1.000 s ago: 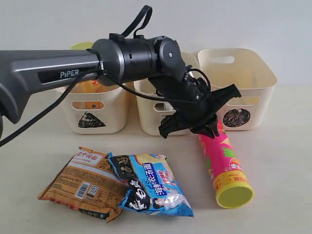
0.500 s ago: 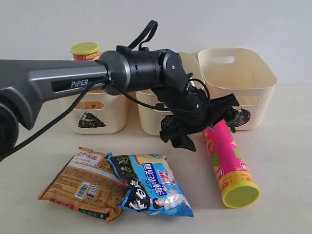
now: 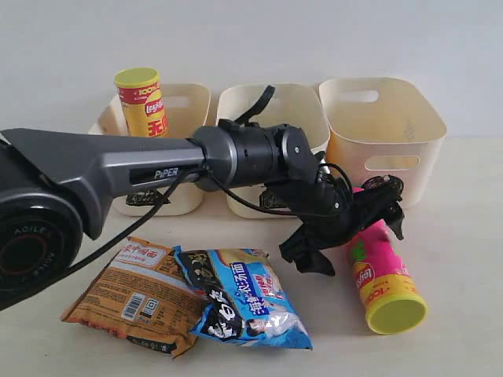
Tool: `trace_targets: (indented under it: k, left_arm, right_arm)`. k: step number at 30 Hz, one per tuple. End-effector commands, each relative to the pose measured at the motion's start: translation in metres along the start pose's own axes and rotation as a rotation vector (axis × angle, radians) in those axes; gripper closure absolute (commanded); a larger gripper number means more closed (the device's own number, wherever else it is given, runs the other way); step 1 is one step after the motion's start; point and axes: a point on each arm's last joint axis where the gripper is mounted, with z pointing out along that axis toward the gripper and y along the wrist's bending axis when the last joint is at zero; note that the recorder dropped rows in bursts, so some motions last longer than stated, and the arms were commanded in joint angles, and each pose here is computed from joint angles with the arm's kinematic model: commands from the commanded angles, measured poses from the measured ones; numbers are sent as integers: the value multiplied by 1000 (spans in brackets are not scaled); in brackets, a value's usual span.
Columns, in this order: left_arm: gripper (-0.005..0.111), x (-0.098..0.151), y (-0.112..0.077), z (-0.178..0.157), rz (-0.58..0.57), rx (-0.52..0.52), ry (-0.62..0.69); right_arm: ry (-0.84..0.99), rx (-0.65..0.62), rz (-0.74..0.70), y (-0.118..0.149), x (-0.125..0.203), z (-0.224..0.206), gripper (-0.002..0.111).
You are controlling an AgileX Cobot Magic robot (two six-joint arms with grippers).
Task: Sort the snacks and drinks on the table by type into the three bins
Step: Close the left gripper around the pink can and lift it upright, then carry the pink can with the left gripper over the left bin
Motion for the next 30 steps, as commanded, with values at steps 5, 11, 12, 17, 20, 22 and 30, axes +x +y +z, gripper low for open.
trace_targets:
  k: [5, 11, 12, 17, 20, 22, 30]
  left_arm:
    - [13, 5, 3, 12, -4, 7, 7]
    - [57, 6, 7, 17, -12, -2, 18]
    - [68, 7, 8, 18, -13, -11, 31]
    - [102, 5, 11, 15, -4, -29, 49]
    - [102, 1, 5, 3, 16, -16, 29]
    - [102, -1, -1, -7, 60, -16, 3]
    - [102, 4, -34, -66, 354, 28, 2]
  right_arm:
    - [-9, -2, -5, 0, -1, 0, 108]
    - [-9, -2, -5, 0, -1, 0, 108]
    - [-9, -2, -5, 0, -1, 0, 108]
    - [-9, -2, -5, 0, -1, 0, 108]
    - [-9, -2, -5, 0, -1, 0, 108]
    - [-9, -2, -3, 0, -1, 0, 108]
    - [-9, -2, -3, 0, -1, 0, 108]
